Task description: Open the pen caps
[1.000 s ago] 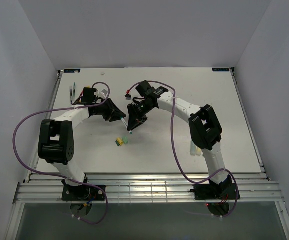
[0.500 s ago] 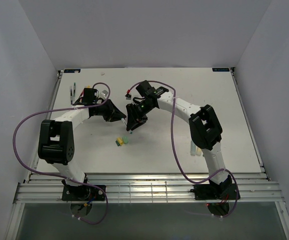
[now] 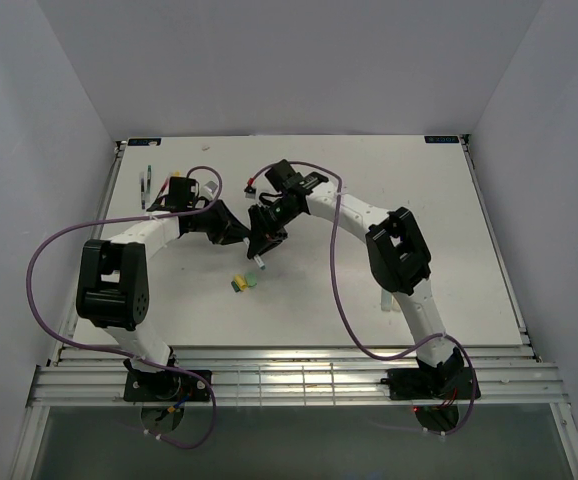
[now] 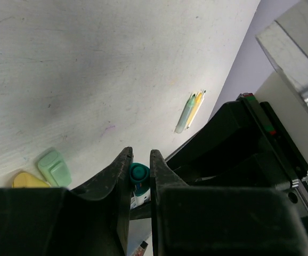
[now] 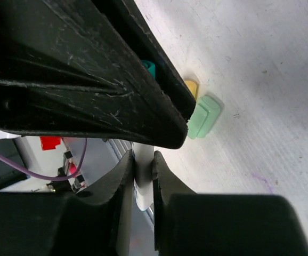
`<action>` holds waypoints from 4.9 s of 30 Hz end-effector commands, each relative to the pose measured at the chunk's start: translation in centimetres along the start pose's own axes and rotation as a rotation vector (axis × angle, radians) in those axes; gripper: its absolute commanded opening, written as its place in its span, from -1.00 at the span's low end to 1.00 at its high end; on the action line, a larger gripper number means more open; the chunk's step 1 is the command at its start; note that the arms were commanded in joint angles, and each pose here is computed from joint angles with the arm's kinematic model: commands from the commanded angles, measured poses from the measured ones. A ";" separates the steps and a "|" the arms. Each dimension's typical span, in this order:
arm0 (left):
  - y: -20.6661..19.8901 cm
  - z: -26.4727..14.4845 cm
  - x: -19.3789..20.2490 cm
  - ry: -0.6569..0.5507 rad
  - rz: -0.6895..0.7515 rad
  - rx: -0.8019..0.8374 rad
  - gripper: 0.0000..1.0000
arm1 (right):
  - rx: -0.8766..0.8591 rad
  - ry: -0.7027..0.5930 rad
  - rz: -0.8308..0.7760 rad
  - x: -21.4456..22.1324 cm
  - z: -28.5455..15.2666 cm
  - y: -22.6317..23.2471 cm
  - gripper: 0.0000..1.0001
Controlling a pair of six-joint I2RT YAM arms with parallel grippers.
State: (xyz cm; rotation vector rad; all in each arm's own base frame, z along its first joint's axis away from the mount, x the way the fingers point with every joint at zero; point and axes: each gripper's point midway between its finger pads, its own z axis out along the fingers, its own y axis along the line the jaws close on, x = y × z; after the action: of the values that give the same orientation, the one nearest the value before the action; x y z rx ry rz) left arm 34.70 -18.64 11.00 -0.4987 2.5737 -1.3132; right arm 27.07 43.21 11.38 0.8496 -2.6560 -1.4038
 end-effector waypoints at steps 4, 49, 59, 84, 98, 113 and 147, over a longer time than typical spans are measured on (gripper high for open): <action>-0.7 -0.5 -1.7 -0.055 -0.034 -0.040 -1.00 | 0.458 -0.009 -0.186 0.1 -1.4 -3.2 -0.85; 8.6 -5.0 8.4 -0.043 -0.005 -0.184 -0.84 | 0.815 -0.608 0.646 19.9 -27.2 -18.9 -0.85; 11.2 -3.9 9.2 0.000 -0.093 -0.251 -0.78 | 0.843 -0.583 0.721 23.2 -27.1 -20.7 -0.85; 12.5 -2.8 10.1 0.059 -0.167 -0.252 -0.38 | 0.952 -0.436 0.887 28.0 -26.4 -24.1 -0.67; 11.7 -3.2 10.0 0.035 -0.173 -0.241 -0.04 | 0.843 -0.493 0.829 25.5 -26.2 -23.2 -0.11; 8.7 -9.1 6.5 -0.293 -0.179 -0.390 0.02 | 0.560 -0.575 0.469 15.1 -24.4 -9.4 0.21; 13.9 -20.0 -31.8 -0.880 -0.048 -0.778 0.02 | 0.184 -0.281 0.253 9.9 -19.5 0.5 0.21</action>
State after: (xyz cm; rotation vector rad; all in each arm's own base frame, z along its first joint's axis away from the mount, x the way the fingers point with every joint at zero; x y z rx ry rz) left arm 51.50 15.01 9.60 -1.0162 2.3006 0.1474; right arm 23.35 23.37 19.53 0.2585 -3.0289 -1.2526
